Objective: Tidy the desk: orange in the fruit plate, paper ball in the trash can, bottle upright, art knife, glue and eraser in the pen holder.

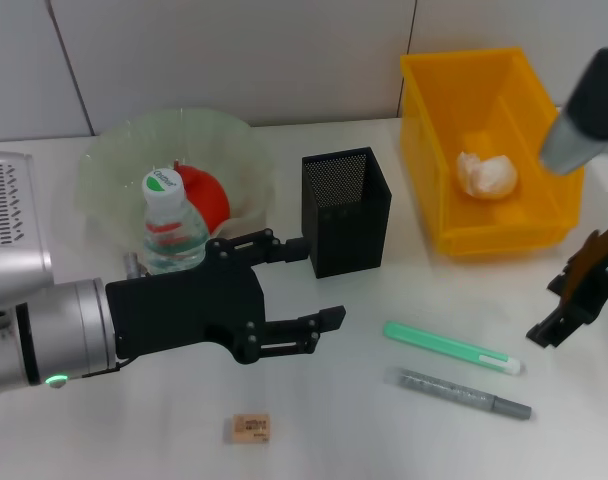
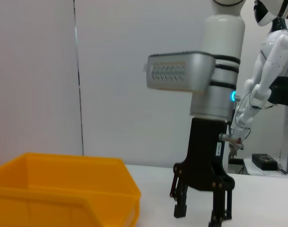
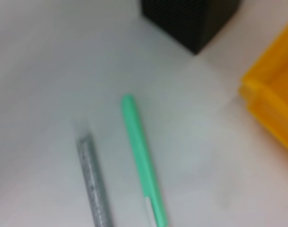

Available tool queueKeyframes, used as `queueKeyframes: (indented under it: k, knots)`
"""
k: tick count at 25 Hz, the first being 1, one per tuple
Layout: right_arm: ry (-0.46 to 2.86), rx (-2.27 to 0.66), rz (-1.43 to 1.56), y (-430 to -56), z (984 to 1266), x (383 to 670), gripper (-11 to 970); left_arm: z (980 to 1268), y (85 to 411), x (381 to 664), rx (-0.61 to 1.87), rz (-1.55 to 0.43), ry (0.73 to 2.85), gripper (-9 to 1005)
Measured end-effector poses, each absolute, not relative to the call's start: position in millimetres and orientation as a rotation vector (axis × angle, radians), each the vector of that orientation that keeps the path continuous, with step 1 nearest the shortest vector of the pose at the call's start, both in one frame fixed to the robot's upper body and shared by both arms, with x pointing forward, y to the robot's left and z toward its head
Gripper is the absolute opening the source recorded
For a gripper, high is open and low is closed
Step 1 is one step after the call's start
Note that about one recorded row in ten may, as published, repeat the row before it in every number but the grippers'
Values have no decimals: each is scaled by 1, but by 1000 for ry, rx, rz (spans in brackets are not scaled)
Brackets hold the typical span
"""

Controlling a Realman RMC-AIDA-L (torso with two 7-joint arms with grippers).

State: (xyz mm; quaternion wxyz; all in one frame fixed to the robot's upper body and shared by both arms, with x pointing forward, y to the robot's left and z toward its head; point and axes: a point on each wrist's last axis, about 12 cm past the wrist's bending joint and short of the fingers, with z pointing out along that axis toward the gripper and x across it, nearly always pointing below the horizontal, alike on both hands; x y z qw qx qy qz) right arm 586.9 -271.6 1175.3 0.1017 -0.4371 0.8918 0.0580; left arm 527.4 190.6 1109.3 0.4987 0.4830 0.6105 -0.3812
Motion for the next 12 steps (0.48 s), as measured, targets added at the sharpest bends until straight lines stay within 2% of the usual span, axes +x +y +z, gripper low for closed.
queueKeyframes:
  k: [12]
  knots:
    - [2549, -1480, 109, -235, 1161, 592, 754, 1110, 189, 528, 1173, -927, 1474, 797]
